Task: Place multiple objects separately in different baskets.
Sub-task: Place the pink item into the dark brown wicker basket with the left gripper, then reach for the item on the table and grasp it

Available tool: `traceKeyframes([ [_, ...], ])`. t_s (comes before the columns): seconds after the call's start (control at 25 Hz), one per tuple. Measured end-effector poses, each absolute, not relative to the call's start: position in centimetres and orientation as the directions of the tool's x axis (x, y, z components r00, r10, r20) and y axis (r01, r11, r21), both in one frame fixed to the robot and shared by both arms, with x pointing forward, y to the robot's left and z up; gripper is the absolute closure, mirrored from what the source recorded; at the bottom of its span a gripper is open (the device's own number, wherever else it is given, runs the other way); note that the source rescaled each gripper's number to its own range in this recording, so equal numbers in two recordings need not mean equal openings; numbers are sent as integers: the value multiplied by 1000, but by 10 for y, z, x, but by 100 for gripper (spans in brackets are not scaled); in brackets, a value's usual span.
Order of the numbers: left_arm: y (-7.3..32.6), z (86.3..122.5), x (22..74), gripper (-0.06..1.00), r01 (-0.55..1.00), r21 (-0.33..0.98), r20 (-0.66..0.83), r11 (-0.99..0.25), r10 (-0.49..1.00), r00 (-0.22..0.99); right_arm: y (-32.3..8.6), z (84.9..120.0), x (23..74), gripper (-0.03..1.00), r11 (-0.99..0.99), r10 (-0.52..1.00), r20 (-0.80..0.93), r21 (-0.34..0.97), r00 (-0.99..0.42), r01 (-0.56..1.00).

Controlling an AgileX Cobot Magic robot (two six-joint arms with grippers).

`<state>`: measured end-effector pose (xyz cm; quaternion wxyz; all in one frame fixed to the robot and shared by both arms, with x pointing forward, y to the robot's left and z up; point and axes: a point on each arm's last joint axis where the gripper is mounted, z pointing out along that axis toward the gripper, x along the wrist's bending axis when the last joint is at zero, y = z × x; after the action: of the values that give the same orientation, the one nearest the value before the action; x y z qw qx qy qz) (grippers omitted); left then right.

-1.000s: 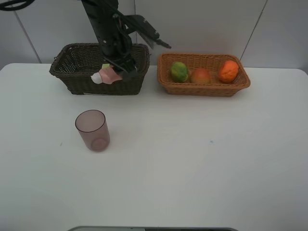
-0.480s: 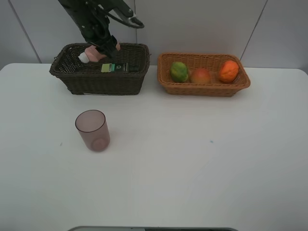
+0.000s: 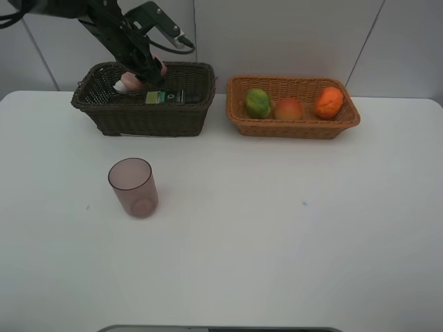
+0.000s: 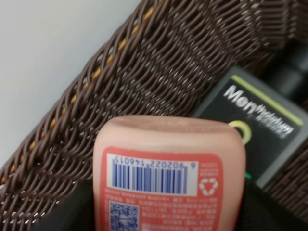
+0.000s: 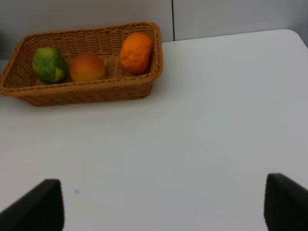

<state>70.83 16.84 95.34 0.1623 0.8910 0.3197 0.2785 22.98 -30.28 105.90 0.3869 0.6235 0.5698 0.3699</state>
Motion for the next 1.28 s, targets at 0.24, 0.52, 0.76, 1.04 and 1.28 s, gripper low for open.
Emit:
traceKeyframes([
  [0.24, 172, 939, 712, 29, 490, 459, 387, -741, 664, 640, -303, 1059, 230, 19, -51, 997, 20, 904, 77, 424],
  [0.52, 173, 929, 714, 29, 498, 451, 380, -741, 664, 644, -303, 1059, 230, 19, -51, 997, 20, 904, 77, 424],
  [0.76, 172, 929, 715, 22, 503, 470, 370, -725, 679, 634, -303, 1059, 230, 19, -51, 997, 20, 904, 77, 424],
  [1.04, 171, 931, 716, -5, 495, 489, 375, -718, 685, 624, -303, 1059, 230, 19, -51, 997, 20, 904, 77, 424],
  [1.28, 172, 942, 713, -6, 507, 493, 362, -707, 697, 619, -303, 1059, 230, 19, -51, 997, 20, 904, 77, 424],
])
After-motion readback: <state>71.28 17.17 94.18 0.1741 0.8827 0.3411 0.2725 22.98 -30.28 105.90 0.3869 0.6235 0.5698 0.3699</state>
